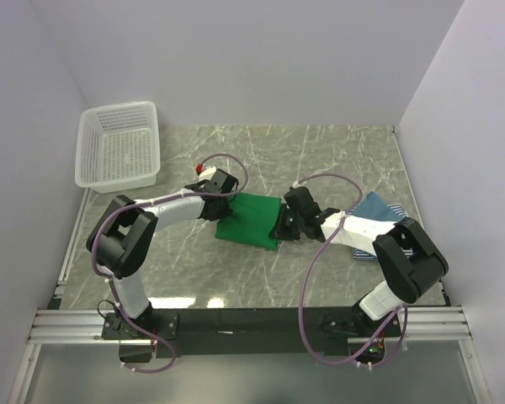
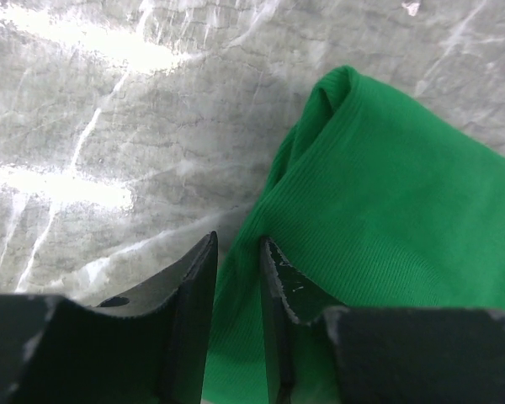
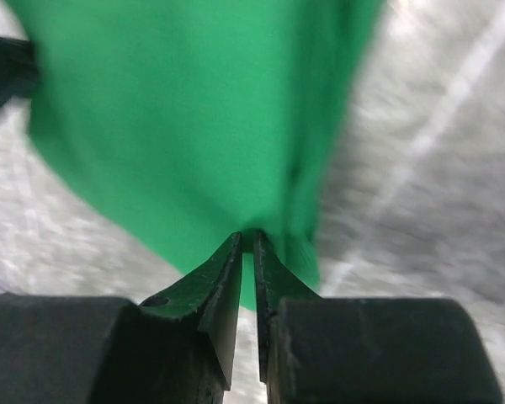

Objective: Fold and stack the tank tops

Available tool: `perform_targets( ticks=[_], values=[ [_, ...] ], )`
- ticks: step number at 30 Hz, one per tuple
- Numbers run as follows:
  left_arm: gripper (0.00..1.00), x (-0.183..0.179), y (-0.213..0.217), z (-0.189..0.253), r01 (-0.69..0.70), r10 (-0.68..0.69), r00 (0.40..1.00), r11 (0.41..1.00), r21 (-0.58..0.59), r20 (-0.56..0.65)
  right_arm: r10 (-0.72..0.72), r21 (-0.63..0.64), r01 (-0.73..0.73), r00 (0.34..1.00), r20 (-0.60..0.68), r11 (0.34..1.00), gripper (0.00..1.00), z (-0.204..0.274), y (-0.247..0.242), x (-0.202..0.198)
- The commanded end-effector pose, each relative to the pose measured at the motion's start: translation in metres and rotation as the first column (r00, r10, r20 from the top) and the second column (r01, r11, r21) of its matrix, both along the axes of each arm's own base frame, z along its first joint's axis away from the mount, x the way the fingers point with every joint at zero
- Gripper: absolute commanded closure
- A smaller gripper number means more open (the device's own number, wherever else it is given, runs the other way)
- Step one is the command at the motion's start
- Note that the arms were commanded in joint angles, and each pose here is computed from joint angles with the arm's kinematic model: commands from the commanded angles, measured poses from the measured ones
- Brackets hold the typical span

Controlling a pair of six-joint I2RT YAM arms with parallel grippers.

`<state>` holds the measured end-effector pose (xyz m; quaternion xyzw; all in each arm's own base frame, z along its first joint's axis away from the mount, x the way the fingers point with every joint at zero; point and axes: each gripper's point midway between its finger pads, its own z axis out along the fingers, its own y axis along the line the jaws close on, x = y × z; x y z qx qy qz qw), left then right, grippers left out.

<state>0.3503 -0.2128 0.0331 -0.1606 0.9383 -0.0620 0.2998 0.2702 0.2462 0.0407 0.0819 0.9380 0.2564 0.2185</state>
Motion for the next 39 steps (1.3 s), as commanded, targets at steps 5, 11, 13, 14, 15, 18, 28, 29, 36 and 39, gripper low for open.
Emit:
perform_targets(
  ticks=[5,11,13,14,15,18,28,29,36,39],
  values=[
    [0.68,-0.011,0.006,-0.021,-0.010,0.011,0.999,0.999,0.037,-0.038,-0.050,-0.008,0.050,0.998,-0.024,0.999,0.83,-0.021,-0.024,-0.010],
    [0.65,-0.013,0.006,-0.013,0.012,-0.010,0.999,0.999,0.039,-0.032,-0.064,-0.008,0.065,0.997,0.045,0.998,0.57,0.004,-0.032,-0.006],
    [0.63,-0.010,0.003,-0.001,0.017,-0.017,1.000,1.000,0.024,-0.004,-0.080,0.006,0.080,0.993,0.087,0.997,0.41,0.016,-0.040,-0.003],
    [0.62,-0.009,0.002,0.003,0.026,-0.026,1.000,0.999,0.019,0.001,-0.085,0.016,0.084,0.991,0.099,0.996,0.37,0.019,-0.043,-0.001],
    [0.62,-0.007,0.001,0.008,0.028,-0.028,1.000,0.999,0.018,0.011,-0.086,0.024,0.084,0.989,0.117,0.996,0.34,0.020,-0.047,0.001],
    [0.62,-0.004,-0.002,0.010,0.042,-0.042,0.999,0.999,0.021,0.006,-0.057,0.039,0.052,0.989,0.135,0.998,0.27,0.024,-0.046,0.005],
    [0.64,-0.007,-0.007,-0.005,0.072,-0.072,0.997,0.997,0.020,-0.034,-0.109,0.221,0.113,0.994,-0.029,0.969,0.24,-0.004,-0.030,-0.019],
    [0.64,-0.007,-0.007,-0.005,0.075,-0.074,0.997,0.997,0.023,-0.035,-0.122,0.218,0.133,0.990,-0.065,0.967,0.24,-0.015,-0.035,-0.034],
    [0.64,-0.008,-0.007,-0.012,0.073,-0.072,0.996,0.997,0.023,-0.046,-0.219,0.384,0.234,0.972,-0.083,0.893,0.21,-0.002,-0.027,-0.054],
    [0.64,-0.007,-0.007,-0.013,0.071,-0.069,0.996,0.997,0.027,-0.050,-0.235,0.427,0.261,0.965,-0.112,0.866,0.21,-0.001,-0.022,-0.054]
  ],
)
